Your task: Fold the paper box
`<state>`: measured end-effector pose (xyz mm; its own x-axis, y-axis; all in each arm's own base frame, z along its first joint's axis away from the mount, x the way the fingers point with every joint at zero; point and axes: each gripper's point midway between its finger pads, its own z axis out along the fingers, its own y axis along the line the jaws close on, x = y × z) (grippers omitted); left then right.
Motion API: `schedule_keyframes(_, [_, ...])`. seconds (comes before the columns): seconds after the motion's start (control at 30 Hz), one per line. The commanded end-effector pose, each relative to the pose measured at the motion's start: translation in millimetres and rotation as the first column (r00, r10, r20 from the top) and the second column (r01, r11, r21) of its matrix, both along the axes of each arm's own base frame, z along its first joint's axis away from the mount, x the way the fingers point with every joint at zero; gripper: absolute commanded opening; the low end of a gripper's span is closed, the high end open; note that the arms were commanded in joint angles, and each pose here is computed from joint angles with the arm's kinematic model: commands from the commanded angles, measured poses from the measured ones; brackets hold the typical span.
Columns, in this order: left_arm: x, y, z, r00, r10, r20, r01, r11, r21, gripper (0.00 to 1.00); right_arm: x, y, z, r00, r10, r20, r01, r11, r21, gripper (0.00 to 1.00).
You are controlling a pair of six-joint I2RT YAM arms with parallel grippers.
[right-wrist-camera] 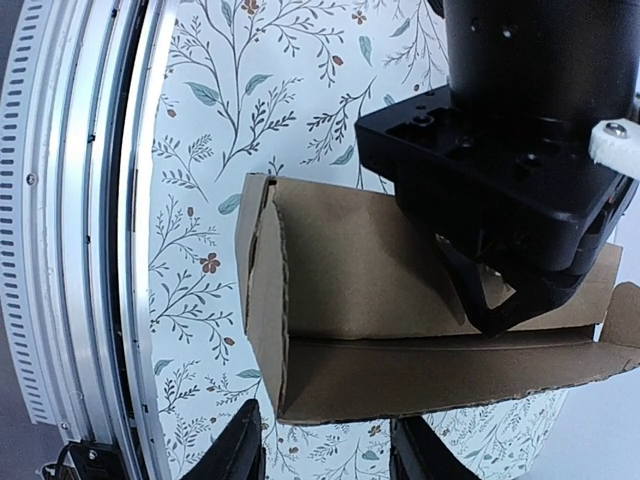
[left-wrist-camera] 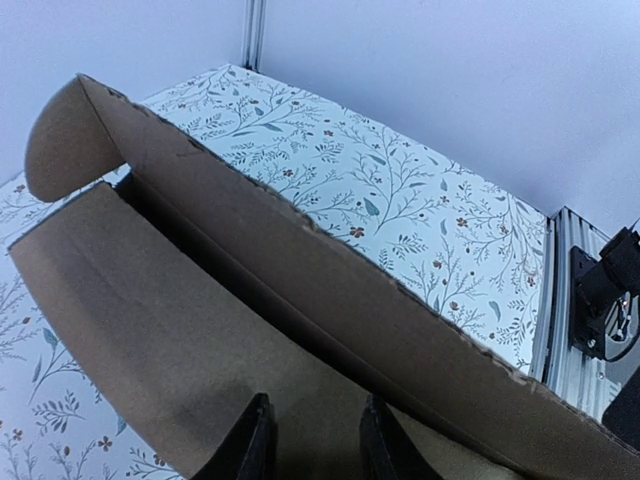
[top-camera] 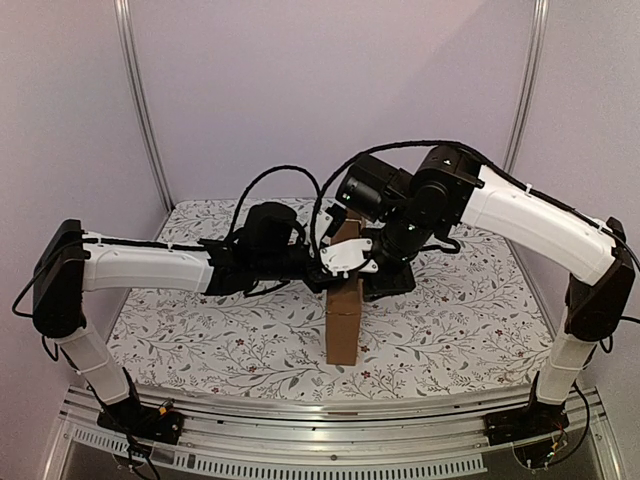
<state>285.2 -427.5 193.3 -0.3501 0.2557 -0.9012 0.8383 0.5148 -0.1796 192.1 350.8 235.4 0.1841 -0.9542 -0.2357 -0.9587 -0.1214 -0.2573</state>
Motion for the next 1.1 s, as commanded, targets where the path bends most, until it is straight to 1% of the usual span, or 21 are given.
schedule_keyframes(0.0, [-11,7,-25,0.997,-0.005,-0.074,0.009,0.998,0.055,0.31,-24,-24,7,0.996,-0.014,-0.089,0.010,0.999,-0.045,0.42])
schedule_keyframes(0.13, [-13,6,-18,0.997,-0.007,-0.071,0.010,0.999,0.038,0.31,-27,-29,7,0.996,-0.025,-0.091,0.021,0.999,-0.044,0.42])
schedule_keyframes(0.33, [-21,7,22,1.000,-0.009,0.010,0.009,1.000,-0.011,0.32,-21,-46,1,0.995,-0.066,-0.077,0.062,0.996,-0.059,0.42])
schedule_keyframes(0.43, [-23,14,46,0.998,0.016,0.067,-0.014,1.000,-0.028,0.34,-15,-53,0,0.991,-0.095,-0.096,0.091,0.994,-0.053,0.42])
schedule_keyframes(0.53, [-20,27,53,0.993,0.071,0.093,-0.069,0.997,-0.028,0.36,-13,-55,-2,0.989,-0.107,-0.103,0.103,0.994,-0.047,0.42])
schedule_keyframes(0.57, [-20,32,52,0.992,0.087,0.095,-0.085,0.996,-0.026,0.38,-12,-55,-3,0.988,-0.113,-0.103,0.109,0.993,-0.046,0.43])
schedule_keyframes(0.67, [-10,55,33,0.975,0.204,0.093,-0.206,0.978,0.012,0.39,-6,-58,-5,0.985,-0.138,-0.104,0.134,0.990,-0.044,0.43])
schedule_keyframes(0.73, [-7,72,8,0.958,0.281,0.063,-0.284,0.957,0.049,0.39,1,-60,-10,0.978,-0.161,-0.131,0.159,0.987,-0.029,0.43])
schedule_keyframes(0.83, [-9,91,-20,0.929,0.369,-0.007,-0.368,0.928,0.063,0.38,23,-73,-23,0.961,-0.221,-0.164,0.222,0.975,-0.013,0.40])
schedule_keyframes(0.97, [-18,97,-39,0.921,0.380,-0.080,-0.379,0.925,0.029,0.38,59,-84,-42,0.933,-0.292,-0.209,0.309,0.949,0.055,0.38])
schedule_keyframes(1.07, [-27,86,-45,0.936,0.337,-0.099,-0.338,0.941,0.015,0.38,83,-75,-56,0.914,-0.323,-0.247,0.358,0.926,0.117,0.36])
